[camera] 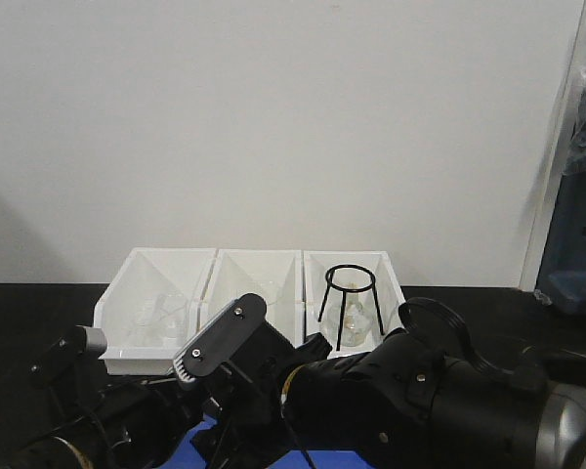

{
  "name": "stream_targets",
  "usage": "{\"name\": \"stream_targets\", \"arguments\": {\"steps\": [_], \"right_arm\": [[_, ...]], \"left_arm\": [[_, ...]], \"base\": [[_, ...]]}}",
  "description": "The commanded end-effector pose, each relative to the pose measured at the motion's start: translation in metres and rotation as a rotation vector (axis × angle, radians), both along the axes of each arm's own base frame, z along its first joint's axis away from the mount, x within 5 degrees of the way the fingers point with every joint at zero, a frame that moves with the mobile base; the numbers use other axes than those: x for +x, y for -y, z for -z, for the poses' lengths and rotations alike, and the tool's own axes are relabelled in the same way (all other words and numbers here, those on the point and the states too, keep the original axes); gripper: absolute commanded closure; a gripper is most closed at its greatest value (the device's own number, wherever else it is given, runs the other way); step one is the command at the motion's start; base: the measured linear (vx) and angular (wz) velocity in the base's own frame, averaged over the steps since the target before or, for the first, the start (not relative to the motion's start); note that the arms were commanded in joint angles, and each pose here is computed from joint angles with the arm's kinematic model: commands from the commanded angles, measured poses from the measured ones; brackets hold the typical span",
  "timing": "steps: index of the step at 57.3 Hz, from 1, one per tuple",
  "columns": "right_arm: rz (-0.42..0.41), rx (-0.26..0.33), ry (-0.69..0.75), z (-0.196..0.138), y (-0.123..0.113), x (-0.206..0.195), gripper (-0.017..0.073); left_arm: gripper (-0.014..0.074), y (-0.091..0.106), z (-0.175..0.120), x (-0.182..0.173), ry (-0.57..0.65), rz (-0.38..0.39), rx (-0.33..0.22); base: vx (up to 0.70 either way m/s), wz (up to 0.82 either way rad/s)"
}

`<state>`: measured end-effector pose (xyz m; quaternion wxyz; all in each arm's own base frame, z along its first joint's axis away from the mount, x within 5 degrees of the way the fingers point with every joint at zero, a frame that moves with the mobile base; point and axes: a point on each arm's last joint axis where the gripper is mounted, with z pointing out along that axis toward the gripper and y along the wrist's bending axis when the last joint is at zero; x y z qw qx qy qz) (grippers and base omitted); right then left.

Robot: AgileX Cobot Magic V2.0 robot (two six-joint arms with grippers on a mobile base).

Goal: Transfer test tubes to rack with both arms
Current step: 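Carry the test tube over the blue tray toward the right gripper, then close the right gripper on the test tube below the left gripper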

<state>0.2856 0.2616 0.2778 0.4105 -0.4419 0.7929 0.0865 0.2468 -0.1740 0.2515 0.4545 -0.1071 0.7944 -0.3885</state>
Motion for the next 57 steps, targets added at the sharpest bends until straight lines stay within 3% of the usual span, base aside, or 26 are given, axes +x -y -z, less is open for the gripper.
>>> {"name": "stream_targets", "arguments": {"steps": [1,11,23,34,57], "right_arm": [[-0.002,0.061,0.088,-0.030,0.005,-0.003,0.0076],[0.011,0.055,0.068,-0.036,0.010,-0.006,0.0076],[0.095,0.141,0.081,-0.050,0.026,0.001,0.0076],[0.128,0.159,0.054,-0.052,0.033,0.004,0.0076],[0.106,0.180,0.016,-0.050,0.029,0.001,0.0076]], "left_arm": [[0.0598,0.001,-0.038,0.001,0.181,-0.007,-0.118],[0.0598,0.001,-0.038,0.001,0.186,-0.008,-0.121],[0.0598,0.001,-0.038,0.001,0.188,-0.007,-0.120],[0.0598,0.001,-0.038,0.001,0.189,-0.007,-0.120],[0.0598,0.003,-0.039,0.000,0.214,0.026,-0.087]], "base": [[0.00,0.00],[0.00,0.00],[0.00,0.00],[0.00,0.00],[0.00,0.00]]}}
